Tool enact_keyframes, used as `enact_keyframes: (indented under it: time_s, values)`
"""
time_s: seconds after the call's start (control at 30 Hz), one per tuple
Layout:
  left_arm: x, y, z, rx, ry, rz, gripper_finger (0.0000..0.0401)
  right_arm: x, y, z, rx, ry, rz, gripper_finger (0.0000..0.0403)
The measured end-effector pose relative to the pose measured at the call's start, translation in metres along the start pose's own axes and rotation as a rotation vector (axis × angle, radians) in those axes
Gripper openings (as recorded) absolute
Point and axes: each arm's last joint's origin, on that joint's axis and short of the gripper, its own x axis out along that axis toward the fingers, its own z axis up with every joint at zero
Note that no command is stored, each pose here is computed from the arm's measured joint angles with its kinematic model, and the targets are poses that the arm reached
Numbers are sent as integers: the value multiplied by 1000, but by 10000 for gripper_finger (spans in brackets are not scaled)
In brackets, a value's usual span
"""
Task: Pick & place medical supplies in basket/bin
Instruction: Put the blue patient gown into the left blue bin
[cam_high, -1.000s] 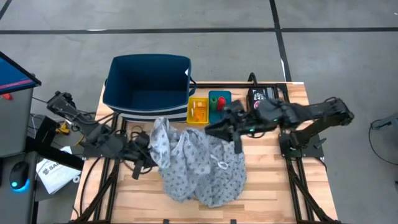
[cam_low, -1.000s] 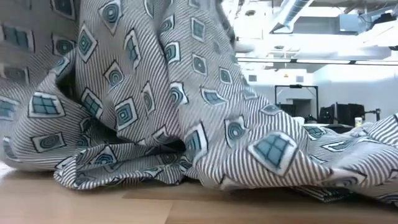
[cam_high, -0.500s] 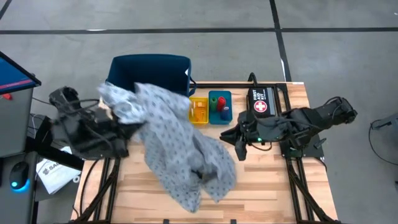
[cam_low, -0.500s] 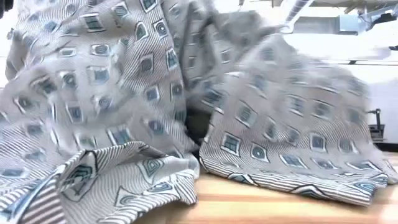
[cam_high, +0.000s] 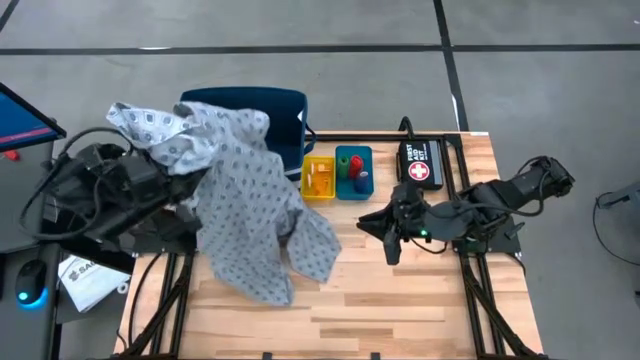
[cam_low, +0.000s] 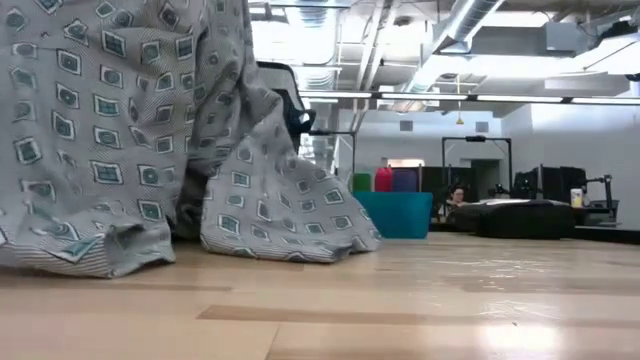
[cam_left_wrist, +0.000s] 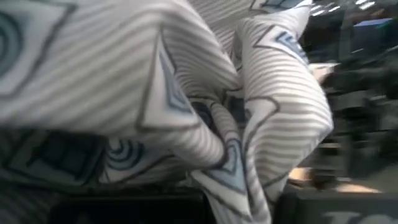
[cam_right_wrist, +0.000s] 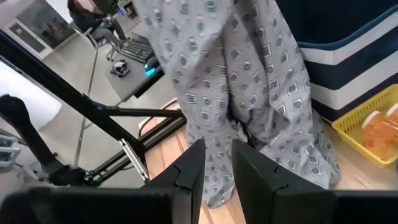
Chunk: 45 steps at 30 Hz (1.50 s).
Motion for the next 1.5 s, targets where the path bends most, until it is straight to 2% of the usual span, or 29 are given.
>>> enact_keyframes:
  time_s: [0.2,0.33,0.6,0.8,1.13,1.3,1.5]
  values:
    - [38,8,0,66,17,232,5,-1,4,2,24,-36,23,77]
    - [57,14,-1,138,37,344,5,-2,6,2,50,-42,31,77]
    - [89,37,-2,156,68,569,9,-4,9,-2,72,-65,13,77]
    - [107,54,-2,176,72,688,9,-3,9,-2,96,-67,8,77]
    - [151,73,-16,297,127,870,17,-3,10,0,112,-80,24,77]
    - [165,76,-21,281,132,922,45,-4,11,-1,115,-79,29,77]
    - [168,75,-24,279,164,961,126,-4,11,-1,126,-79,22,77]
